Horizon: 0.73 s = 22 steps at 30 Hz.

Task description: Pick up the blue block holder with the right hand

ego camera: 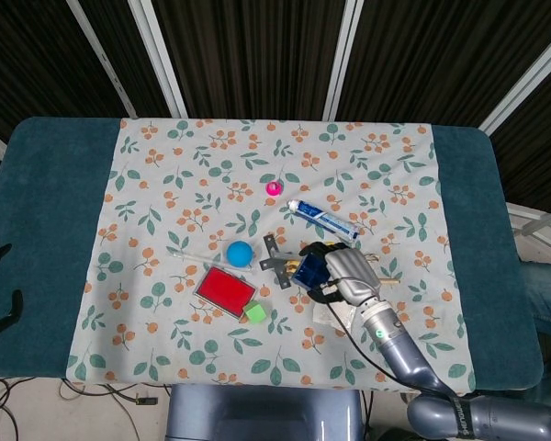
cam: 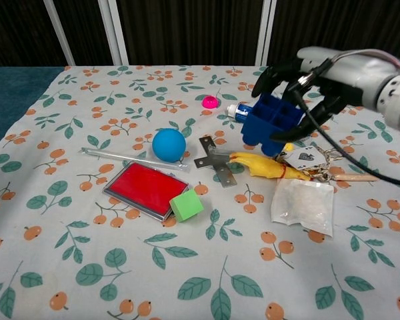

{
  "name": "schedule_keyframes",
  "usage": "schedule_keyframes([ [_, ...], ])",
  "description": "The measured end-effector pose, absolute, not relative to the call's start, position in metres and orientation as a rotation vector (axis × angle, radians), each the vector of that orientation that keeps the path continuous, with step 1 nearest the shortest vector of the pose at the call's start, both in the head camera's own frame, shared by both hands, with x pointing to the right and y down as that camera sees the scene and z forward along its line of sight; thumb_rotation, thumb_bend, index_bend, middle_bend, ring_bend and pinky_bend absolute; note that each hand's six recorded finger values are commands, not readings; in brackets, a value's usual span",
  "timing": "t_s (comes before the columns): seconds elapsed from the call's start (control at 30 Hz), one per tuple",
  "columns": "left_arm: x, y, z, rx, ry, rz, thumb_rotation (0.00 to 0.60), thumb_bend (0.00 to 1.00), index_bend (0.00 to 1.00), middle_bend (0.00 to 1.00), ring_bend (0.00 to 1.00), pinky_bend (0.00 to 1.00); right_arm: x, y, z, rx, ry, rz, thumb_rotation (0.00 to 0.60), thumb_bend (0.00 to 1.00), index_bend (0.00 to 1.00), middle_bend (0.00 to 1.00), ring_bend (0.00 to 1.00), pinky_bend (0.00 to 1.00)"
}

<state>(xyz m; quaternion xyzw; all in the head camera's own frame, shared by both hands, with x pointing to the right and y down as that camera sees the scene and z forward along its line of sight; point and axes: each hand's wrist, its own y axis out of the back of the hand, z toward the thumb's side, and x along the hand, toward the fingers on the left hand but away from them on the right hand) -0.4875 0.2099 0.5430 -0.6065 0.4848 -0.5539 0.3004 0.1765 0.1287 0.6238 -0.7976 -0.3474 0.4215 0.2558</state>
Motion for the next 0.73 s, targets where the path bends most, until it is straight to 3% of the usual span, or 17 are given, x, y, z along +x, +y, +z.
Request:
schedule_keyframes([
  [0.73, -0.489, 0.214, 0.541, -1.59, 1.286, -1.477, 0.6, 0.53, 0.09, 0.0, 0.03, 0.08, 0.274, 0.088, 0.529, -2.493, -1.483, 0.84, 0.6, 0.36, 0.32, 0.38, 0.6, 0.32],
])
